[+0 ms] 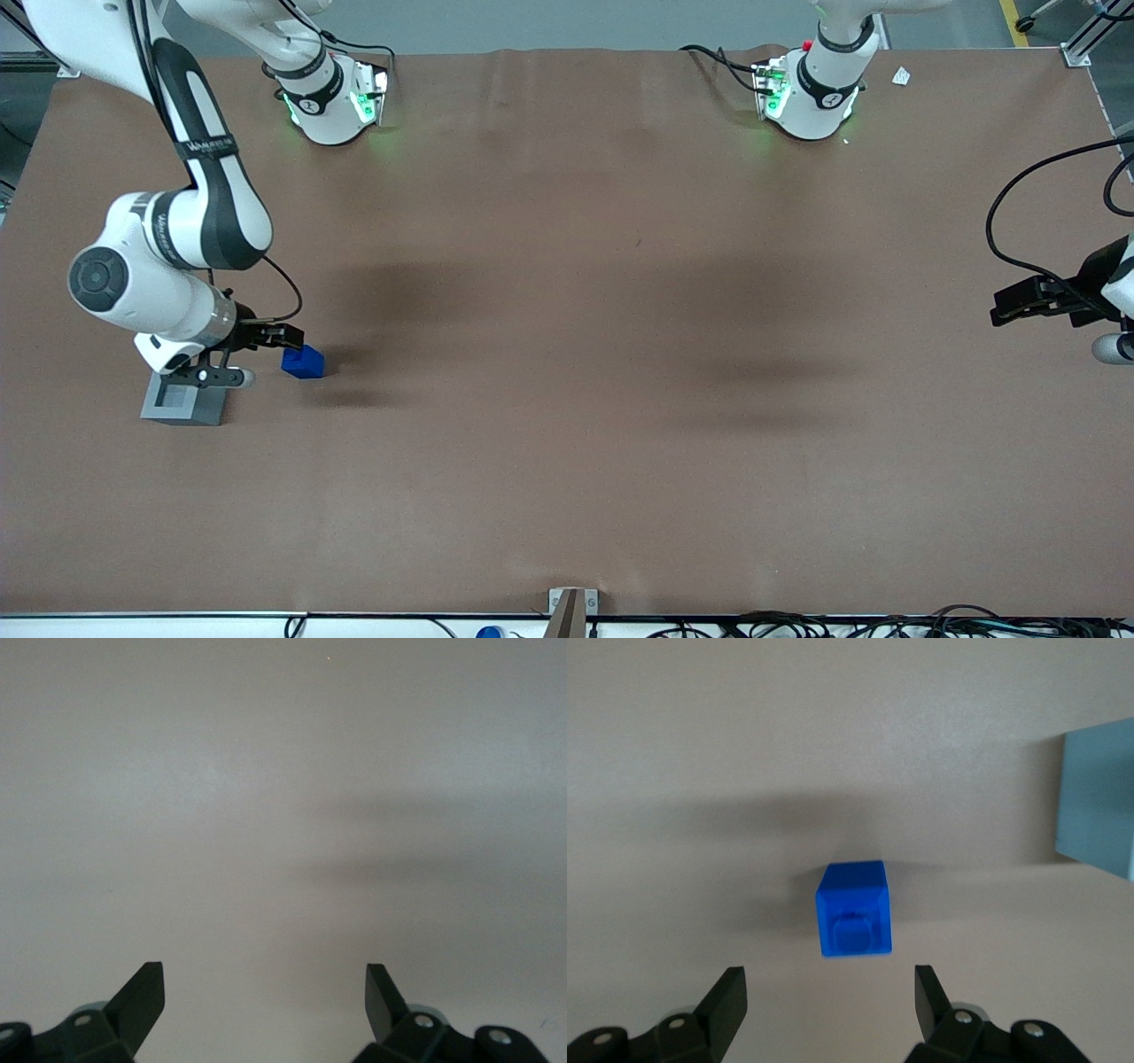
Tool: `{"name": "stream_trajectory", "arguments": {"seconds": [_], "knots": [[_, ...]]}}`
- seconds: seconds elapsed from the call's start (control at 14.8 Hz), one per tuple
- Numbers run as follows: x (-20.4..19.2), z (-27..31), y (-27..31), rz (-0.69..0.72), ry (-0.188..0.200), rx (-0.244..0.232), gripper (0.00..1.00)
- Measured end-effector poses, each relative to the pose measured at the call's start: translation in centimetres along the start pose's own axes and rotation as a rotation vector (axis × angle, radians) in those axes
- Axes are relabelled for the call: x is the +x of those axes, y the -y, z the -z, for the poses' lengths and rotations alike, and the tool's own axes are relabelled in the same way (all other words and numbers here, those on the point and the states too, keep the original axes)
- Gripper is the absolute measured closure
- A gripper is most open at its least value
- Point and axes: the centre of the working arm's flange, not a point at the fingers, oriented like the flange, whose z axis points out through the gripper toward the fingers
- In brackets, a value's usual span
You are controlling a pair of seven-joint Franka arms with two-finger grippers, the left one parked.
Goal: Insert blue part into gray base with right arm
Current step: 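Close the right gripper on the blue block and lift it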
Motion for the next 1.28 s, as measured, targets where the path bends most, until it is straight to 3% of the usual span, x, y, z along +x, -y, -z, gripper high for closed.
{"name": "stream_trajectory", "arguments": {"seconds": [0.47, 0.54, 0.61, 0.68, 0.88, 1.28], "knots": [[0.7, -5.5, -0.1, 0.021, -0.01, -0.027, 0.19], [0.6, -6.1, 0.1, 0.026, -0.009, -0.03, 0.2], [0.6, -6.5, 0.2, 0.028, -0.006, -0.031, 0.28], [0.5, -6.9, 0.2, 0.029, 0.0, -0.032, 0.28], [0.1, -7.5, 0.0, 0.027, 0.013, -0.035, 0.49], [0.8, -5.6, -2.6, -0.019, 0.001, -0.033, 0.49]]}}
